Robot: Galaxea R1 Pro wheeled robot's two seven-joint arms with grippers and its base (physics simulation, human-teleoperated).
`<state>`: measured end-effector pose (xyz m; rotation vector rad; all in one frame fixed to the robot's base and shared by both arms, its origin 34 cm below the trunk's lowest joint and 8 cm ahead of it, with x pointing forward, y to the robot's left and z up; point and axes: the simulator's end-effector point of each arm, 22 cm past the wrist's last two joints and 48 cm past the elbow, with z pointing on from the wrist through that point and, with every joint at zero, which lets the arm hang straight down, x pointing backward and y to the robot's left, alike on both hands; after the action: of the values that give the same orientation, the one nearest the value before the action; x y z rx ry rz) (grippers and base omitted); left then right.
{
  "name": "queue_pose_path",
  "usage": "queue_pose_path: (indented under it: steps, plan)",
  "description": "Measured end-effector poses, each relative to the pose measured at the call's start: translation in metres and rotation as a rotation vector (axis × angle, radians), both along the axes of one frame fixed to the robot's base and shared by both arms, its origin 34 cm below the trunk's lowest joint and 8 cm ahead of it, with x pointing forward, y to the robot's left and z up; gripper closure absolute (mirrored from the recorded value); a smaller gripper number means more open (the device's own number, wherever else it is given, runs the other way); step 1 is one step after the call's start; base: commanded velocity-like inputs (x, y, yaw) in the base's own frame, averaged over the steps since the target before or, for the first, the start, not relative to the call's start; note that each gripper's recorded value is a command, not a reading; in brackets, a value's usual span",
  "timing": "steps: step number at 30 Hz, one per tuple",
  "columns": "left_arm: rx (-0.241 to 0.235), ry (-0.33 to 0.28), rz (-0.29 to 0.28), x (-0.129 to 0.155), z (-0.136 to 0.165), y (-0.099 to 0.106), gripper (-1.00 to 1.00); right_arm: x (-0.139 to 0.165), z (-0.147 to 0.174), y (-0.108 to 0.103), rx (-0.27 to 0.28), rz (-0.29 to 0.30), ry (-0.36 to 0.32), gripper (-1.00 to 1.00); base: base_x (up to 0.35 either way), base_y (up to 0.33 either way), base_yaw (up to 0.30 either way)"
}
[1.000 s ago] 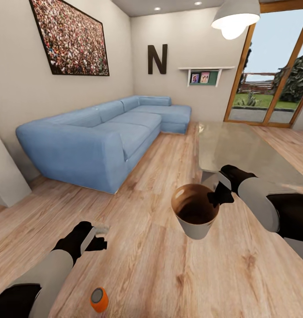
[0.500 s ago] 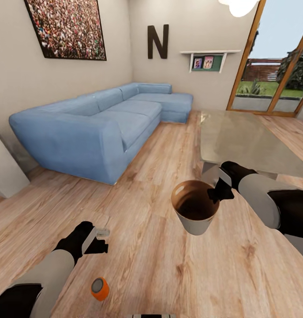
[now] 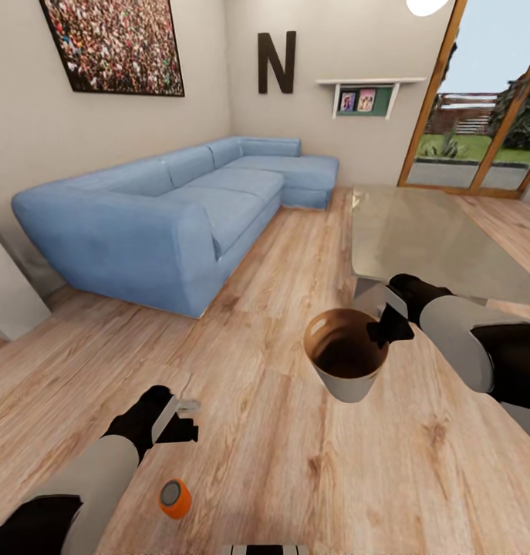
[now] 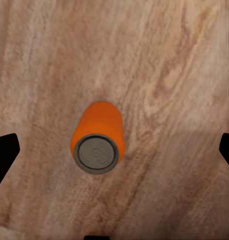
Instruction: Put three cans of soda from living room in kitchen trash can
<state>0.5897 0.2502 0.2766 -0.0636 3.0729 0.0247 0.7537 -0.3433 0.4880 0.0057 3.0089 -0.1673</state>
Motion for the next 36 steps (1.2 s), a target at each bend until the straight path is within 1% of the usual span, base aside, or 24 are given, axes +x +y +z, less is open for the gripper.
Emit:
queue_pose_path:
  steps: [4,6,10,11,16,18,23,29,36]
  plan:
    - [-0.005,0.000,-0.004,0.000,-0.001,-0.005,-1.00,0.000,-0.001,-0.002,0.015,-0.014,0.000,1.00,0.000,0.000,0.000]
    - [-0.007,-0.001,-0.006,0.001,-0.001,-0.006,-1.00,-0.001,-0.001,-0.007,0.019,-0.026,-0.002,1.00,0.000,0.000,0.000]
    - [-0.007,0.000,-0.007,0.000,-0.001,-0.007,-1.00,-0.002,0.000,-0.022,-0.018,-0.026,0.002,1.00,0.000,0.000,0.000]
    - [-0.007,0.000,-0.007,0.000,-0.001,-0.007,-1.00,-0.003,0.000,-0.024,-0.020,-0.028,0.002,1.00,0.000,0.000,0.000]
    - [-0.007,0.001,-0.007,0.000,-0.001,-0.007,-1.00,-0.002,0.000,-0.021,0.009,-0.044,-0.002,1.00,0.000,0.000,0.000]
    - [-0.007,0.002,-0.008,0.000,-0.002,-0.007,-1.00,-0.003,0.000,-0.024,0.012,-0.050,-0.002,1.00,0.000,0.000,0.000]
    - [-0.008,0.030,-0.008,-0.007,-0.015,-0.008,-1.00,-0.003,-0.014,-0.034,-0.019,-0.047,0.022,1.00,0.000,0.000,0.000]
    - [-0.008,0.064,-0.008,-0.016,-0.032,-0.008,-1.00,-0.001,-0.032,-0.030,0.009,-0.060,0.043,1.00,0.000,0.000,0.000]
    - [-0.005,0.103,-0.007,-0.028,-0.052,-0.005,-1.00,-0.004,-0.058,-0.035,-0.010,-0.055,0.084,1.00,0.000,0.000,0.000]
